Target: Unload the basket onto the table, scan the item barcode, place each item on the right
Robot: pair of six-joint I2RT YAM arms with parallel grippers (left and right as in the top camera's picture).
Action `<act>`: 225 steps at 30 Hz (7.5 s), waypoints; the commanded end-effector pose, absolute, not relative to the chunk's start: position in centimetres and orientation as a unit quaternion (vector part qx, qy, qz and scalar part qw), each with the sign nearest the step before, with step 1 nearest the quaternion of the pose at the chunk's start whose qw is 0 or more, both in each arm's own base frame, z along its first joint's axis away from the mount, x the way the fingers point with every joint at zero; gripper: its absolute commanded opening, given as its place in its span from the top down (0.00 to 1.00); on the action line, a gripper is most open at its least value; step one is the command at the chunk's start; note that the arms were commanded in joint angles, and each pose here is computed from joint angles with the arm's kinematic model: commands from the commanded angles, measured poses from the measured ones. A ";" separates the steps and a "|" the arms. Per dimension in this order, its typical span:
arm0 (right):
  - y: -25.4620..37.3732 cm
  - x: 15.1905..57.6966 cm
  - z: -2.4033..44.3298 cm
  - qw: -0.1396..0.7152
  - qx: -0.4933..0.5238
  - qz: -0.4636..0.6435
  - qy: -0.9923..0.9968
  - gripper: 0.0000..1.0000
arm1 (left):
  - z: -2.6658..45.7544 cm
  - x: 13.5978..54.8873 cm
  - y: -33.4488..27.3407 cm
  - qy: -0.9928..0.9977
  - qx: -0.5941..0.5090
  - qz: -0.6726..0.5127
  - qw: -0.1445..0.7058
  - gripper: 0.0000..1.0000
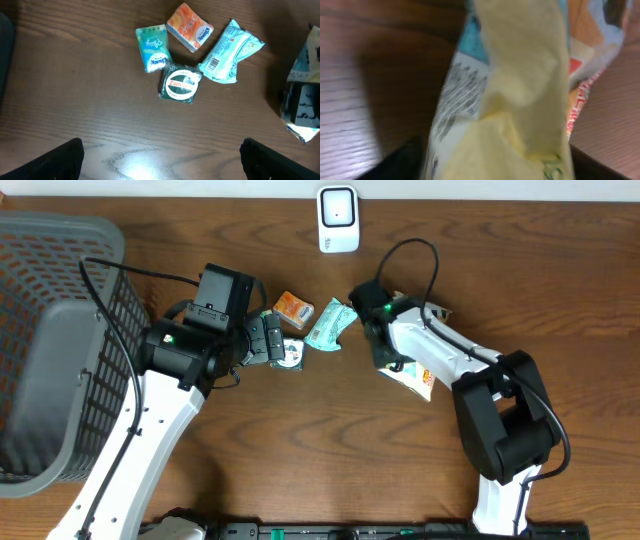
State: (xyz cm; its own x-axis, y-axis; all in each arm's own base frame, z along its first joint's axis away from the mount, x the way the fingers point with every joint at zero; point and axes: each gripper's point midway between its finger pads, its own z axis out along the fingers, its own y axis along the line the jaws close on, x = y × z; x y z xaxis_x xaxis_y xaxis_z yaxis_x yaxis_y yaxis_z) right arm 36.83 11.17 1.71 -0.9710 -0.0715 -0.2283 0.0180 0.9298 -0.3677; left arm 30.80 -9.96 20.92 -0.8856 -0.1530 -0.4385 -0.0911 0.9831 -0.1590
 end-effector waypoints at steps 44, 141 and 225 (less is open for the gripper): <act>2.3 40.6 11.0 0.116 0.124 0.346 0.923 0.49 | 21.6 31.0 -9.8 0.966 -0.063 -0.064 0.241 0.02; 7.0 40.6 3.3 0.106 -0.085 0.236 0.962 0.02 | 21.6 31.0 -9.8 0.966 -0.063 -0.064 0.241 0.02; 21.9 41.6 35.6 0.249 -0.086 0.570 0.778 0.99 | 21.6 31.0 -9.8 0.966 -0.063 -0.064 0.241 0.02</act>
